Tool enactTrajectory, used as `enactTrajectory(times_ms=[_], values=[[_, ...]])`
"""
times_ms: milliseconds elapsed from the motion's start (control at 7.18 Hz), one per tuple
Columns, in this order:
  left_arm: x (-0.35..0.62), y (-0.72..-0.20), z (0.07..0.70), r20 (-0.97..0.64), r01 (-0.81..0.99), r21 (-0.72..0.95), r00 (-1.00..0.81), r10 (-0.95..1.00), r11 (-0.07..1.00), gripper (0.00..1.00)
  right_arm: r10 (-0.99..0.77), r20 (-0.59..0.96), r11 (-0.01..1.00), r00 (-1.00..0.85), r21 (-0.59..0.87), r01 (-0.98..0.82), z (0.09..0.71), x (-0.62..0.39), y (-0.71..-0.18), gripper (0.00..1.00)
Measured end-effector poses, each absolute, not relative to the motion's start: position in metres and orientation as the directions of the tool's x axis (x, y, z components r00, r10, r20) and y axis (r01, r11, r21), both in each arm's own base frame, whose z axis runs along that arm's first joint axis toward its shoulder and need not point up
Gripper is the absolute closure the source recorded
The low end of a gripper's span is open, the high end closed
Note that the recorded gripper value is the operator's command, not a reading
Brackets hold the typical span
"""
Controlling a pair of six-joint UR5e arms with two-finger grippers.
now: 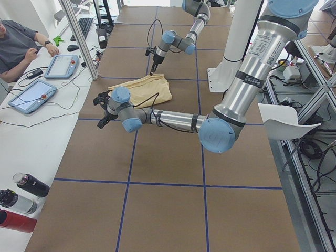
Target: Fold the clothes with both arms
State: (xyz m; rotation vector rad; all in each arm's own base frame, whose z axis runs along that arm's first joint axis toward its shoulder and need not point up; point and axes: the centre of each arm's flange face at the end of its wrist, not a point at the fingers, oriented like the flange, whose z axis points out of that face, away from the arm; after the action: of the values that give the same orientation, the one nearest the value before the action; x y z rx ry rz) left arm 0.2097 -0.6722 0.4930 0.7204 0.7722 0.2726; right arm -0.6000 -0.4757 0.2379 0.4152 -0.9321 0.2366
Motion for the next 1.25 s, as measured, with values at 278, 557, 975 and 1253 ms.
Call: enactTrajectory(times_ms=[278, 557, 975, 1253], values=[[0.21, -0.672, 0.493, -0.539, 0.03, 0.681, 0.697, 0.474, 0.732, 0.0, -0.018, 0.821, 0.897, 0.571, 0.265, -0.353, 0.271, -0.565, -0.411, 1.0], [0.21, -0.672, 0.493, -0.539, 0.03, 0.681, 0.697, 0.473, 0.732, 0.0, -0.053, 0.821, 0.896, 0.568, 0.291, -0.336, 0.288, -0.547, -0.348, 1.0], [0.21, -0.672, 0.492, -0.559, 0.051, 0.666, 0.695, 0.453, 0.744, 0.0, -0.071, 0.82, 0.895, 0.568, 0.304, -0.327, 0.296, -0.543, -0.312, 0.0], [0.211, -0.672, 0.492, -0.562, 0.052, 0.664, 0.693, 0.451, 0.746, 0.0, -0.06, 0.795, 0.894, 0.604, 0.312, -0.322, 0.274, -0.548, -0.325, 0.0]])
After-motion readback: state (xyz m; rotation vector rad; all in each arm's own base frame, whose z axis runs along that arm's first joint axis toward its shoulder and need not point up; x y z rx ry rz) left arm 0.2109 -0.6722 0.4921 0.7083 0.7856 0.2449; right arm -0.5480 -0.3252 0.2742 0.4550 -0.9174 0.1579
